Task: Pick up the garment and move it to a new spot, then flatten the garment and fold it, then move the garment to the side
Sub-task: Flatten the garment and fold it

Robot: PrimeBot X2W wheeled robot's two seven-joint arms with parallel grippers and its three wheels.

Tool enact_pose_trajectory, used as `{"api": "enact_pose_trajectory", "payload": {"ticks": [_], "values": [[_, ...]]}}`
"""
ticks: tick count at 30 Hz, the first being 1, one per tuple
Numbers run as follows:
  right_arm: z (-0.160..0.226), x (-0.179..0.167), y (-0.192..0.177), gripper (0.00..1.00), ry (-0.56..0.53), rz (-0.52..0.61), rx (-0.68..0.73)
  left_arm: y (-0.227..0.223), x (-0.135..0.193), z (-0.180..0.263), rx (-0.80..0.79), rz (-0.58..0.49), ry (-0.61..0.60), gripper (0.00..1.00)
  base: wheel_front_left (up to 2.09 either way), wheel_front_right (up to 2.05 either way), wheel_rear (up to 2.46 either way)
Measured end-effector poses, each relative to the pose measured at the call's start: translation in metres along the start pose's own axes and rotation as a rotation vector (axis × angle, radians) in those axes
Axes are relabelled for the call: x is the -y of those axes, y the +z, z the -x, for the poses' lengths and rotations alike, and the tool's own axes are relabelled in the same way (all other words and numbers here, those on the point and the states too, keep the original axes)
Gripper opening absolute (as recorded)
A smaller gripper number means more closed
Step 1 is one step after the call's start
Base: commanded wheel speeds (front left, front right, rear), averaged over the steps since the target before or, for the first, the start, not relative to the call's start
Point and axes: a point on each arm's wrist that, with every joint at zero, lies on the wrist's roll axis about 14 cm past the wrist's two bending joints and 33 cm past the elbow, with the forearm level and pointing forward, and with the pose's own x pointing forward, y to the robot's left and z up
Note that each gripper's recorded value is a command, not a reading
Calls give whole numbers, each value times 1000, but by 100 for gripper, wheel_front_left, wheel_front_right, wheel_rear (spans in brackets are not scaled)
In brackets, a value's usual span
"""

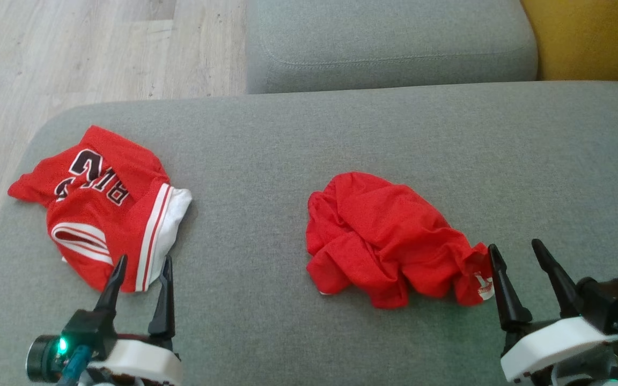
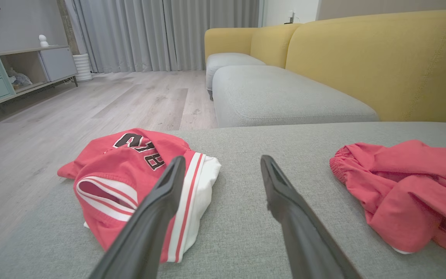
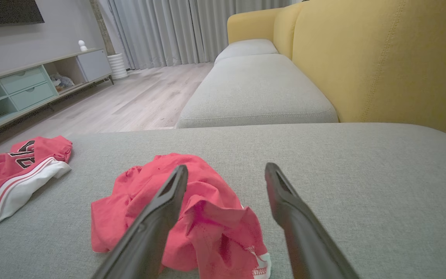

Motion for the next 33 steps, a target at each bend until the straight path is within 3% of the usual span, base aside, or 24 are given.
{"api": "enact_pose_trajectory", "payload": {"ticks": [18, 27, 31, 32, 33], "values": [[-2, -3, -6, 100, 9, -7, -33, -1, -3, -1, -8, 7, 18, 100, 0, 0, 0], [-9, -18, -61, 100, 58, -36, -268, -10, -6, -10, -37, 12, 27, 100, 0, 0, 0], [-27, -27, -66, 100, 94, -31, -289, -4, -9, -21, -17, 12, 29, 100, 0, 0, 0], [-32, -28, -66, 75, 101, -28, -291, -5, -10, -23, -18, 14, 33, 100, 0, 0, 0], [-37, -30, -68, 14, 109, -25, -303, -5, -11, -24, -18, 16, 37, 100, 0, 0, 0]]}}
